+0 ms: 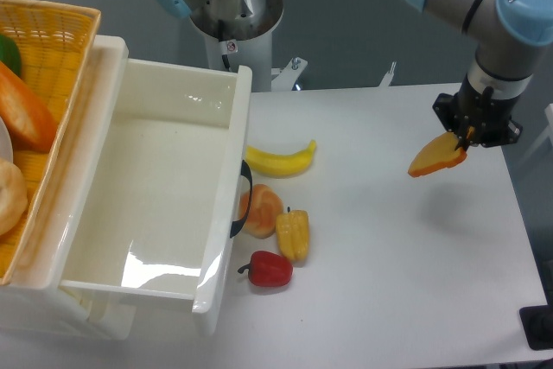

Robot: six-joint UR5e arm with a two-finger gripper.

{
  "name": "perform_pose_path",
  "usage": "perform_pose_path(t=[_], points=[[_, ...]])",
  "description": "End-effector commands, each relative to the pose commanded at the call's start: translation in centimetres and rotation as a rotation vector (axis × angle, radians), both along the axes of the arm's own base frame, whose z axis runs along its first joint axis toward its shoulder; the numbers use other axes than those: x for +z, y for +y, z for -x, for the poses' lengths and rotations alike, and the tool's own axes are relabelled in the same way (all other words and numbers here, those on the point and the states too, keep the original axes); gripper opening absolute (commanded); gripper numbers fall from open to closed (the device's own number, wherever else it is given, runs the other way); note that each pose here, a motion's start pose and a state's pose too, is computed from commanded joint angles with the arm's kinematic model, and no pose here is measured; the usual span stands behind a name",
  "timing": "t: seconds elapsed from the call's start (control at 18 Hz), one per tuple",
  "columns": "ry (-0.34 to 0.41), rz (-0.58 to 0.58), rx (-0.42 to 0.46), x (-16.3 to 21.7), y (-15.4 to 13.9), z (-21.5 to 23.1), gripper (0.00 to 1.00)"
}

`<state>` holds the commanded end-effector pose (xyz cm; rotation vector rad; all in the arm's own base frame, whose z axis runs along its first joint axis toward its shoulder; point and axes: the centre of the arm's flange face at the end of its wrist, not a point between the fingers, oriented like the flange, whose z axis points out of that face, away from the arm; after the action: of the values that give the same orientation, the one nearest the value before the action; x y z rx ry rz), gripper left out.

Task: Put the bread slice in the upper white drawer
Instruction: 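Lift the held bread slice with the gripper and start moving toward the drawer, then carry the bread slice over the open white drawer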

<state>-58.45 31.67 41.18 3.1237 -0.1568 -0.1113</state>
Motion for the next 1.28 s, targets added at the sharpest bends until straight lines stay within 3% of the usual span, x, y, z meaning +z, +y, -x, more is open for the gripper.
perform_pose_path(t=[0.28,0.67,1.11,1.28], points=[[-0.002,-0.006,-0.008,0.5,0.5,-0.7,0.00],[-0.028,-0.158,0.080,6.2,1.9,-5.1,0.00],[-0.116,-0.380,0.319,10.9,7.1,-11.4,0.00],[-0.177,-0.479,0.387,12.7,7.4,-13.3,0.00]])
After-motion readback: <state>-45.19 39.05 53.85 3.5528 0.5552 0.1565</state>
